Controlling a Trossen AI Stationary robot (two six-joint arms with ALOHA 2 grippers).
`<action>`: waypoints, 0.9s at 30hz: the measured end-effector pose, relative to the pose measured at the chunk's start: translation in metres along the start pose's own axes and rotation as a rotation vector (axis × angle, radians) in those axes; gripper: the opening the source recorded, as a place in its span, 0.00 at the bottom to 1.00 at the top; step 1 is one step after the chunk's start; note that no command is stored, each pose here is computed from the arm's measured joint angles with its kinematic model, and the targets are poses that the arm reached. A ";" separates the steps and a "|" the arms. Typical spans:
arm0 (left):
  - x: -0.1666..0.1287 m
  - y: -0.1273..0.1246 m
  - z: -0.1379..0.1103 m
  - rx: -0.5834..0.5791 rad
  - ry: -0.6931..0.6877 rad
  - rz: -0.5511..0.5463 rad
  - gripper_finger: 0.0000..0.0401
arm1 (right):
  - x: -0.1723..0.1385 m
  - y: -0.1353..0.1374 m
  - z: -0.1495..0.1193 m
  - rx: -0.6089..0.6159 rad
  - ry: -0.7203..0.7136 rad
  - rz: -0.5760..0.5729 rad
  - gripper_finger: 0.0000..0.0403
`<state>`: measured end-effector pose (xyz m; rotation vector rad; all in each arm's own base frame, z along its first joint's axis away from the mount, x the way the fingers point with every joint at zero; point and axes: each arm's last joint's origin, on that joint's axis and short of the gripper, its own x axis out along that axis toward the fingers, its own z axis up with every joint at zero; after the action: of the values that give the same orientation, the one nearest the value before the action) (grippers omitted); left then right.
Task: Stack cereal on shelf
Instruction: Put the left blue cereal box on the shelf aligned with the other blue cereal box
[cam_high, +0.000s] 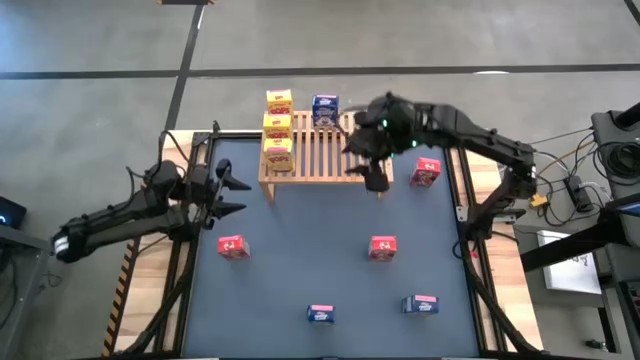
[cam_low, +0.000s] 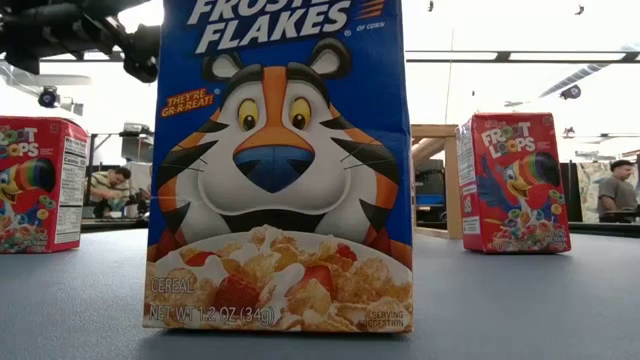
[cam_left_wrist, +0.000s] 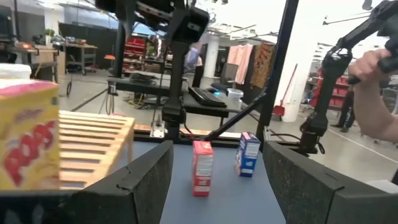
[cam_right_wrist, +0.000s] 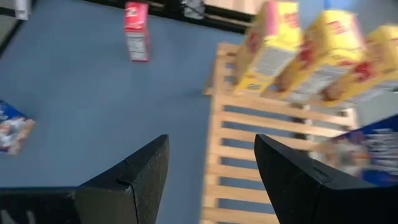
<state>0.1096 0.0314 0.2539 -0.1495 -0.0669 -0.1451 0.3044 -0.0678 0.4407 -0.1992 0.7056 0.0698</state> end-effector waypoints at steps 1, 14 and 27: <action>0.001 -0.003 -0.001 -0.006 0.005 -0.002 0.58 | 0.003 0.007 -0.003 0.000 -0.005 0.011 0.56; 0.017 -0.044 -0.002 -0.058 0.187 0.036 0.58 | 0.013 0.073 -0.075 0.075 -0.116 -0.017 0.56; 0.084 -0.117 0.011 0.063 0.344 0.057 0.58 | -0.004 0.095 -0.108 0.056 -0.274 -0.082 0.56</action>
<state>0.1741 -0.0931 0.2880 -0.0621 0.2749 -0.1105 0.2201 0.0032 0.3486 -0.1612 0.4256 -0.0015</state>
